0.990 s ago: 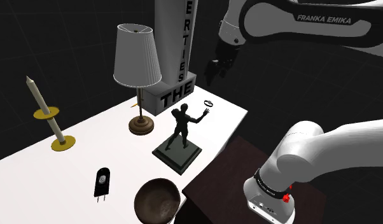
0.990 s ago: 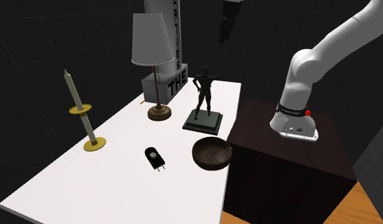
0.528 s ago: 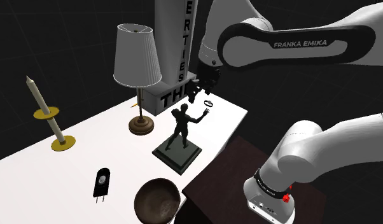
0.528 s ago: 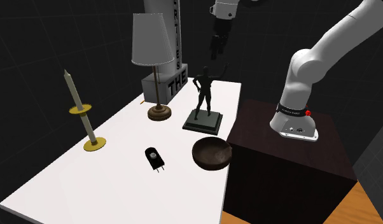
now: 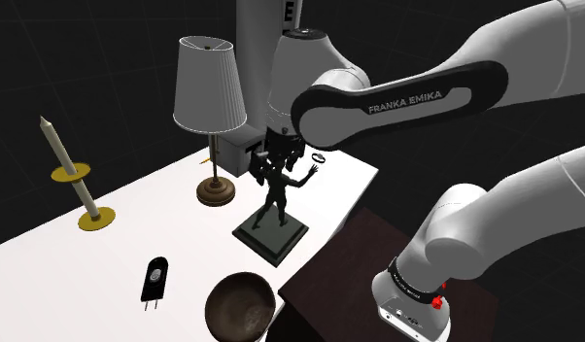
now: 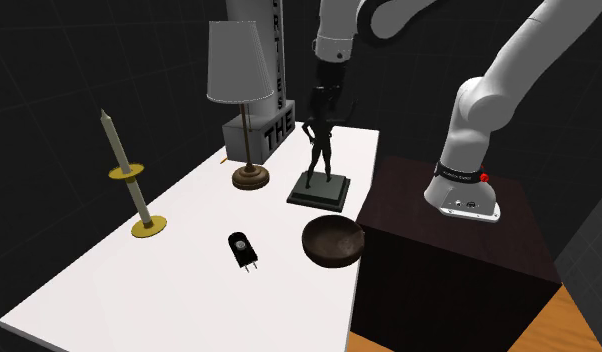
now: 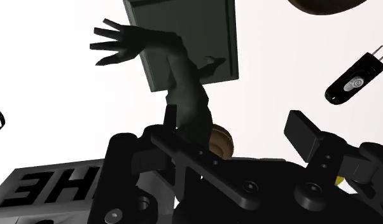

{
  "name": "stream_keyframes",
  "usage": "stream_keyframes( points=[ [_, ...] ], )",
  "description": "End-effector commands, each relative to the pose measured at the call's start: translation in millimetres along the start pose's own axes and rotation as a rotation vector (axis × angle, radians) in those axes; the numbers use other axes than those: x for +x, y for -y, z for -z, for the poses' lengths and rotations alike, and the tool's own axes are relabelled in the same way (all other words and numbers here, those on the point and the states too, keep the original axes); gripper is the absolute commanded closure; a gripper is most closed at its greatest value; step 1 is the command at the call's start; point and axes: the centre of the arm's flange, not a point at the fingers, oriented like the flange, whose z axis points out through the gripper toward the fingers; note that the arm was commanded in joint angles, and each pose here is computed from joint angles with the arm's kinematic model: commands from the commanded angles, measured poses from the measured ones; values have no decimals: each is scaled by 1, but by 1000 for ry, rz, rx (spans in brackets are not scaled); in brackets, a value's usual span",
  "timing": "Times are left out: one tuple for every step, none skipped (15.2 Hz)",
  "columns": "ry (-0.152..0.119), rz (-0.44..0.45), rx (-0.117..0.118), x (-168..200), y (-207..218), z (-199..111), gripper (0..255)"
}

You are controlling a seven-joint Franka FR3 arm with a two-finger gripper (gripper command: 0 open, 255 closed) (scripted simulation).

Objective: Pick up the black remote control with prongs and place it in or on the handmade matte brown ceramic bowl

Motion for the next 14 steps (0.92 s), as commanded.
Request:
stream_keyframes(
  points=[
    [4, -16, 3, 1, 25, -16, 0],
    [7, -23, 4, 3, 36, -24, 0],
    [9, -31, 4, 4, 46, -32, 0],
    [11, -38, 5, 5, 56, -40, 0],
    [14, -45, 6, 6, 67, -48, 0],
    [16, -53, 6, 8, 77, -56, 0],
    [18, -60, 7, 9, 88, -64, 0],
    [21, -67, 8, 11, 98, -72, 0],
    [23, -75, 8, 12, 108, -79, 0],
    [25, -82, 9, 14, 119, -87, 0],
    [28, -89, 10, 15, 129, -95, 0],
    [30, -97, 10, 17, 139, -103, 0],
    [33, -104, 11, 19, 150, -111, 0],
    [35, -111, 11, 21, 160, -119, 0]
  ],
)
